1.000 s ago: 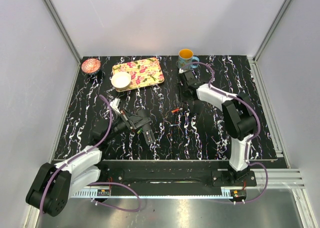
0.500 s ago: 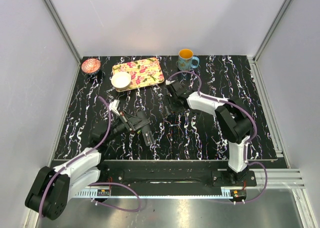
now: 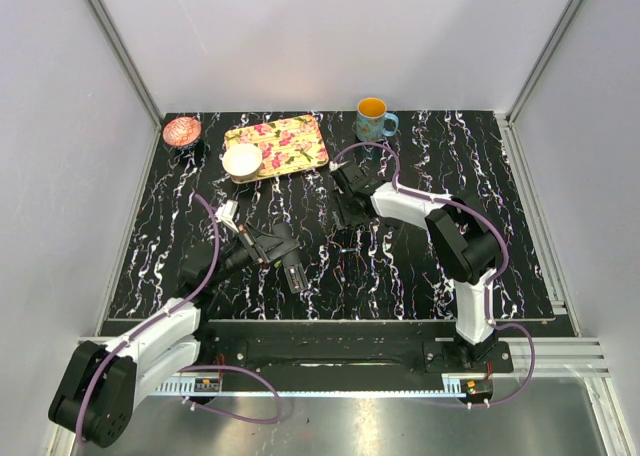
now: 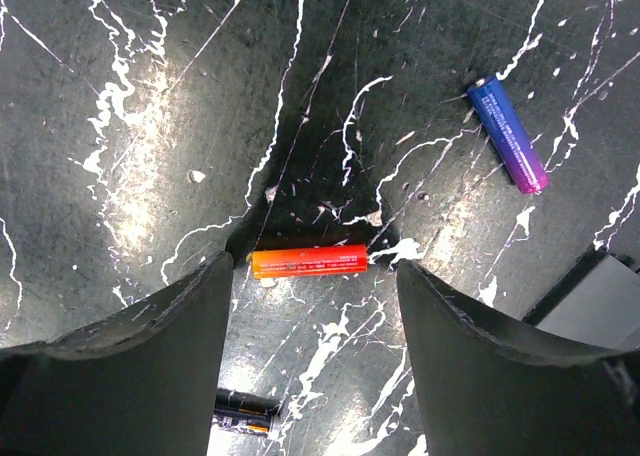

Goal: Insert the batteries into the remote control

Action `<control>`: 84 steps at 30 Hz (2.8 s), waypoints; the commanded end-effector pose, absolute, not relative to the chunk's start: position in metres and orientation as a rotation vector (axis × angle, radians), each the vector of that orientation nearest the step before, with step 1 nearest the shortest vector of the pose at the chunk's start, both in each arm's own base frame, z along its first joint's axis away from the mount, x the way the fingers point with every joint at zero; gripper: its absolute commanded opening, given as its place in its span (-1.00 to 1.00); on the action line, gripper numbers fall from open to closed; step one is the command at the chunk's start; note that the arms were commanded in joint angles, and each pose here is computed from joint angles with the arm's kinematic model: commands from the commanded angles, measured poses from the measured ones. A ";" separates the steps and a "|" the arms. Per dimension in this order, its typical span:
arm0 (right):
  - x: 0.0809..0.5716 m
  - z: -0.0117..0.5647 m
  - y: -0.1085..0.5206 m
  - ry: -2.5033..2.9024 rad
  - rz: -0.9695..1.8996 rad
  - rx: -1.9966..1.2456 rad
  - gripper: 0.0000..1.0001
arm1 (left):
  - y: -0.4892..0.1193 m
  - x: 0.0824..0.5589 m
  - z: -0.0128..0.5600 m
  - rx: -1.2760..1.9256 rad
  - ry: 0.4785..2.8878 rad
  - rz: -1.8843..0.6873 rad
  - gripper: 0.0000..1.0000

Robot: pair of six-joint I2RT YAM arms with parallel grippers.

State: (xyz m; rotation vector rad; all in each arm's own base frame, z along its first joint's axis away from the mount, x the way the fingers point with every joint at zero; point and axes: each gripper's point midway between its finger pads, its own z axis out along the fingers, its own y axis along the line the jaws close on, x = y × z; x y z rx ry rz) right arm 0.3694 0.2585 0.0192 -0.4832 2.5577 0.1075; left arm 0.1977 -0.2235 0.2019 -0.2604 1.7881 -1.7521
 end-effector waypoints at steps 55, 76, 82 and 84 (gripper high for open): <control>0.339 -0.002 0.199 2.620 0.014 1.287 -0.76 | -0.214 0.199 0.209 -0.275 1.697 -1.718 -1.00; 0.341 0.030 0.205 2.653 0.114 1.157 0.31 | -0.215 0.199 0.211 -0.261 1.707 -1.709 -1.00; 0.351 0.062 0.208 2.626 0.166 1.003 0.33 | -0.215 0.198 0.212 -0.260 1.703 -1.713 -1.00; 0.355 0.080 0.207 2.614 0.177 0.855 0.35 | -0.215 0.198 0.214 -0.255 1.701 -1.713 -1.00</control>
